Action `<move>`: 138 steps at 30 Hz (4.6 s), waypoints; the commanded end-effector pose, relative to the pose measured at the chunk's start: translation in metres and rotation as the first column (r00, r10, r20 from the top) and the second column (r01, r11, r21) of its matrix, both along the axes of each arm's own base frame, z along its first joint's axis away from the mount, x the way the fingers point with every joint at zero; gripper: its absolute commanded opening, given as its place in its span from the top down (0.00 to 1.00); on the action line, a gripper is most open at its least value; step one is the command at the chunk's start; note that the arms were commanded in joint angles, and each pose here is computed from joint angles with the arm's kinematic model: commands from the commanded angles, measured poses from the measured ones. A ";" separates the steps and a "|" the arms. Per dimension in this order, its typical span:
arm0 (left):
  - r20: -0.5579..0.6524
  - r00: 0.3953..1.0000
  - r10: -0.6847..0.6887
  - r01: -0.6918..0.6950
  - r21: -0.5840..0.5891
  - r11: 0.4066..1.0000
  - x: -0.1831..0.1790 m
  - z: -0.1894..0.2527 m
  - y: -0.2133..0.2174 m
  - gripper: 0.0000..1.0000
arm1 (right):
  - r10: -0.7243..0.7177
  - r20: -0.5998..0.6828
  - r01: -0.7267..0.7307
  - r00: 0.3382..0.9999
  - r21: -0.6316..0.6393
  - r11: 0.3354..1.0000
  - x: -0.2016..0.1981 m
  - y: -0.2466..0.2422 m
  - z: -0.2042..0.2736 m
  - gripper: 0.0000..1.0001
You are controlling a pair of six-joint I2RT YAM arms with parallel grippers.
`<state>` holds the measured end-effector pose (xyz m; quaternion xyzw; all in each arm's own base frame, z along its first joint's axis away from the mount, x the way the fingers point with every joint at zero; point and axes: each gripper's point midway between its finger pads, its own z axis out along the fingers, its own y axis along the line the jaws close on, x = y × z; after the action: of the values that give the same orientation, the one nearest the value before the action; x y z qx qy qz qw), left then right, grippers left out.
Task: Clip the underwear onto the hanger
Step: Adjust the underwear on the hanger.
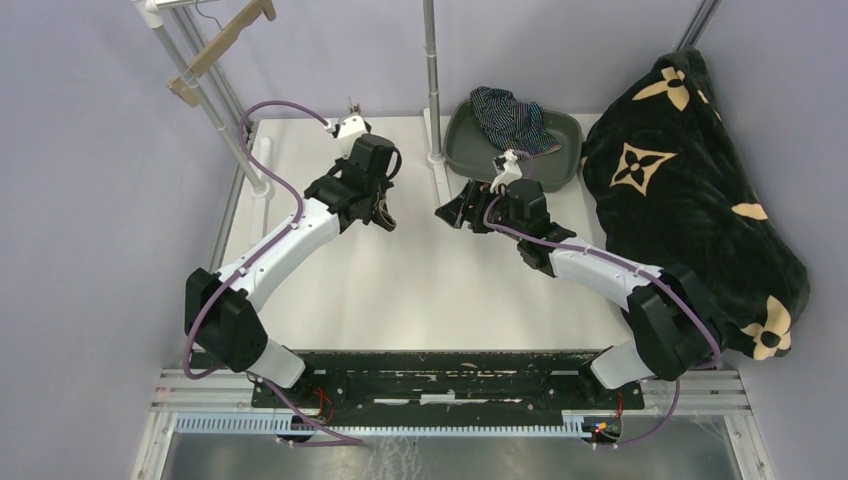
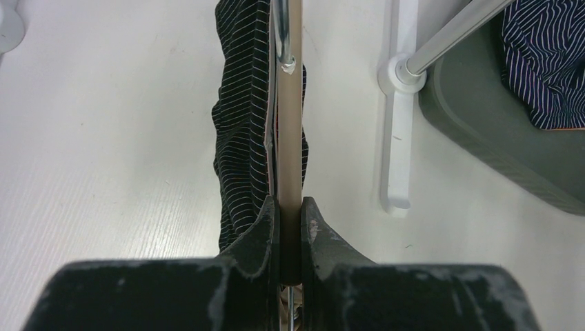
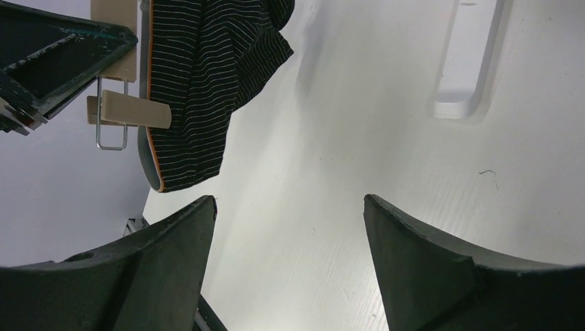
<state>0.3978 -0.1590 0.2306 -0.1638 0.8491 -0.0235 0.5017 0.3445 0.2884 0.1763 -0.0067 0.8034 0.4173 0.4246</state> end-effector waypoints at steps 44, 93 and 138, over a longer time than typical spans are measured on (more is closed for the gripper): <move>0.061 0.996 -0.063 0.072 -0.159 0.985 0.045 0.041 -0.066 0.97 | 0.084 0.462 0.048 0.883 -0.266 0.963 -0.021 0.052 0.060 0.15; 0.500 0.861 -0.095 0.446 -0.652 0.613 0.002 0.138 -0.044 0.97 | 0.139 0.027 -0.121 0.990 0.666 0.736 0.027 0.046 0.031 0.25; 0.024 0.998 -0.053 0.057 -0.236 0.970 0.018 0.012 -0.058 0.97 | 0.214 0.322 -0.079 0.922 -0.385 0.919 -0.027 0.024 0.046 0.24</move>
<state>0.4020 -0.2182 0.2149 -0.1844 0.8632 -0.1379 0.4492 0.3117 0.3048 0.2016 -0.2145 0.7910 0.2792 0.5003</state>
